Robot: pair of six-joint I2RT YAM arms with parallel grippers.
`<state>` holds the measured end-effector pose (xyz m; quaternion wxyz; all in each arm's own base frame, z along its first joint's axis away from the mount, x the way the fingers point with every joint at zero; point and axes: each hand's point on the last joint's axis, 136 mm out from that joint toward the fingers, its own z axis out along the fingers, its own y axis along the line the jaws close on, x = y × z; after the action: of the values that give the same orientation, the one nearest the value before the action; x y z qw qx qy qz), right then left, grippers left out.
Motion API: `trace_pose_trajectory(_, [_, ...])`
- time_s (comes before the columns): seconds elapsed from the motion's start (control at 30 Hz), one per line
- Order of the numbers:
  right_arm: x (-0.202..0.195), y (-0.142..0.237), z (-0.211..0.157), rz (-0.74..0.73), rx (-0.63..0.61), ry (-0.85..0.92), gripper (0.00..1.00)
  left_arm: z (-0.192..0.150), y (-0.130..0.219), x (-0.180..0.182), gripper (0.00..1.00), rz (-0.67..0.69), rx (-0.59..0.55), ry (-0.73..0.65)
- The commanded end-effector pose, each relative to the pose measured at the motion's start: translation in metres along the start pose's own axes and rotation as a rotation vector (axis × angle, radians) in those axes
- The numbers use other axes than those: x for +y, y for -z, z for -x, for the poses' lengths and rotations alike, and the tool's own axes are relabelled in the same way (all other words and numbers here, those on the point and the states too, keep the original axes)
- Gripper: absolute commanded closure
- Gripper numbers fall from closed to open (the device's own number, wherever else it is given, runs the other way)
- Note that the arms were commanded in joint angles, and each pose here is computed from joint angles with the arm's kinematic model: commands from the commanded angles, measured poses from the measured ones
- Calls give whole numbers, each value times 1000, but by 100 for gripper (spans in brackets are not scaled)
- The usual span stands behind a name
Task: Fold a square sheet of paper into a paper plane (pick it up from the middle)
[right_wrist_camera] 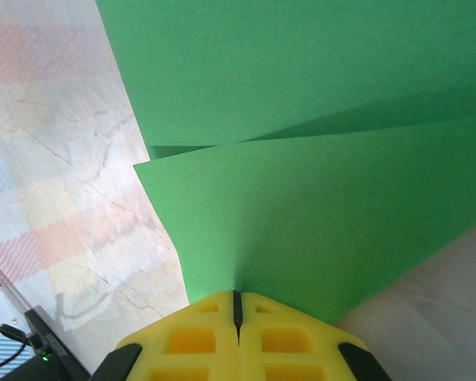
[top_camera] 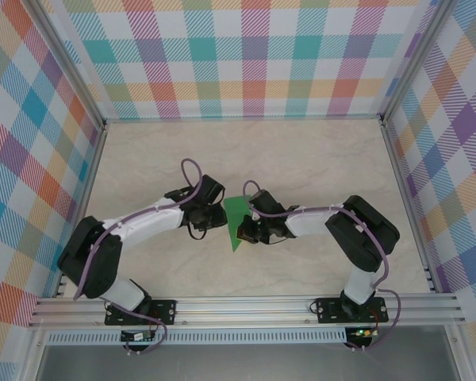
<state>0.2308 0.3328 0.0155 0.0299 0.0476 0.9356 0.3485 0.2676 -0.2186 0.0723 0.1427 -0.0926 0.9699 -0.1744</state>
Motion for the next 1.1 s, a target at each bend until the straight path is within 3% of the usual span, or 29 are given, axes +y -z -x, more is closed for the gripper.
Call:
trace_pose_trajectory(0.0, [-6, -12, 6, -21, -8, -69, 100, -20, -3, -4, 79, -114, 62, 79])
trace_pose_trajectory(0.2, [10, -17, 8, 27, 21, -66, 100, -45, -17, -22, 99, -286, 167, 121])
trace_pose_trajectory(0.33, [10, -18, 7, 33, 28, -67, 100, -47, -25, -23, 100, -295, 181, 119])
trace_pose_trajectory(0.6, [11, -18, 7, 38, 31, -61, 100, -57, -46, -8, 100, -223, 226, 132])
trace_pose_trajectory(1.07, [1, -12, 30, -3, 14, 145, 99, -92, -53, 60, 100, 88, 332, 132])
